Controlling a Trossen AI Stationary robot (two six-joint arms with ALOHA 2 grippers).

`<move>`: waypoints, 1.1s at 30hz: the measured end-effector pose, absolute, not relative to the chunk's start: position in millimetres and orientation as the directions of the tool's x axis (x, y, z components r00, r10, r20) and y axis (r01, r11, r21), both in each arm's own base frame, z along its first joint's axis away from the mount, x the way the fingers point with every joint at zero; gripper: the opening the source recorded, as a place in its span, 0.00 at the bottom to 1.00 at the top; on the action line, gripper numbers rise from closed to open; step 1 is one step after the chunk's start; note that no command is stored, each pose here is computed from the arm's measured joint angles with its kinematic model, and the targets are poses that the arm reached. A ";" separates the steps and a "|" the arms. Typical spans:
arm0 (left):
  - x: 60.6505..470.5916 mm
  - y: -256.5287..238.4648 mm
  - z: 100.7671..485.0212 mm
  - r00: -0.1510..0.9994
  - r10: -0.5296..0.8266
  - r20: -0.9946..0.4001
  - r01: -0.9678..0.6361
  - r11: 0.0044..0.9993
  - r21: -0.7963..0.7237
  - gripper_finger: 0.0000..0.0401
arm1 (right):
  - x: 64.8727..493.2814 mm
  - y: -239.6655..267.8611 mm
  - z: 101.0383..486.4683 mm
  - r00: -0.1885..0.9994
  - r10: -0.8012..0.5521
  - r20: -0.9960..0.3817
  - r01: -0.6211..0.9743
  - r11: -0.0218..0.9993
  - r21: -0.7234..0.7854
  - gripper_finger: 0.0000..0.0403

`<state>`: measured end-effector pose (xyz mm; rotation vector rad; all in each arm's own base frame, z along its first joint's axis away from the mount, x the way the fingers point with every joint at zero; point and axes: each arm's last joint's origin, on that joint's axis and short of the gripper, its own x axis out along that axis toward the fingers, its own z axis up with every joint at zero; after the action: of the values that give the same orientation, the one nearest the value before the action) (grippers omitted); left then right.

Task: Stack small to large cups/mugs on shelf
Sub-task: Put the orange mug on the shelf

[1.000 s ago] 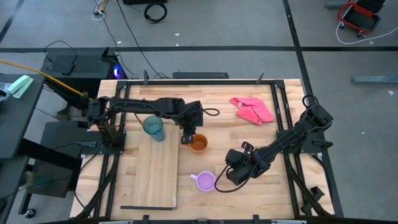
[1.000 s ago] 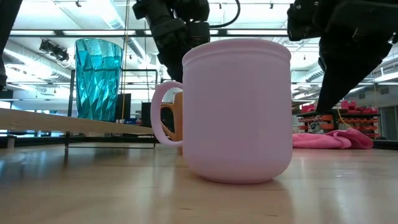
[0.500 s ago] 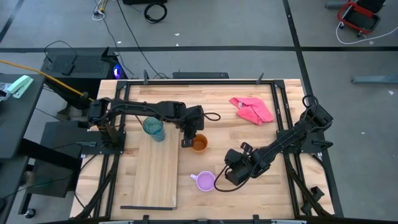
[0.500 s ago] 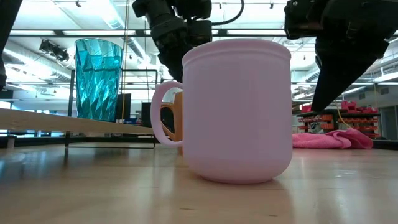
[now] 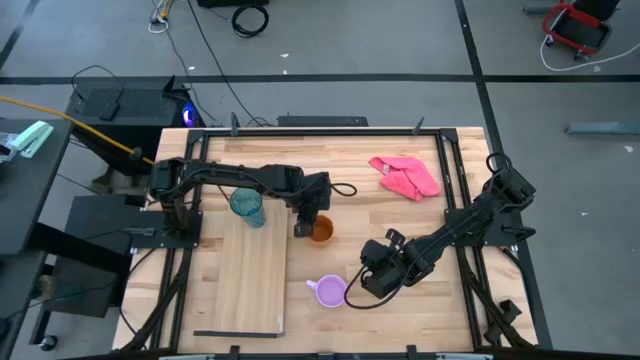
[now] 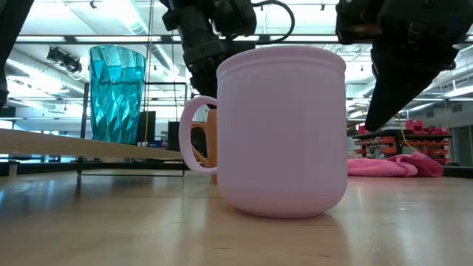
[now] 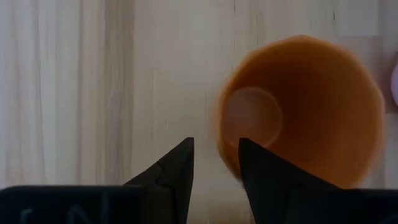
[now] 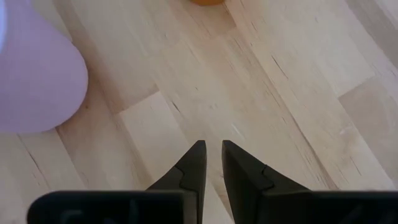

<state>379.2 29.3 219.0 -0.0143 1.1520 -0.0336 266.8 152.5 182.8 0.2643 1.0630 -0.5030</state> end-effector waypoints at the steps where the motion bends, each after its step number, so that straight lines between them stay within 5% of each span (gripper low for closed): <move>1: 379.2 29.3 219.0 0.406 -0.034 -0.913 0.019 0.999 -0.029 0.34 | 266.9 152.4 182.8 0.388 -0.266 -0.882 0.512 0.858 -0.033 0.15; 33: 384.3 29.8 206.9 0.367 -0.034 -0.930 -0.001 0.999 -0.037 0.28 | 269.0 153.3 183.5 0.414 -0.269 -0.870 0.495 0.868 -0.032 0.15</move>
<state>384.3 29.8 206.9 -0.0329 1.1953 -0.0212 269.0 153.3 183.5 0.2451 1.0390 -0.4861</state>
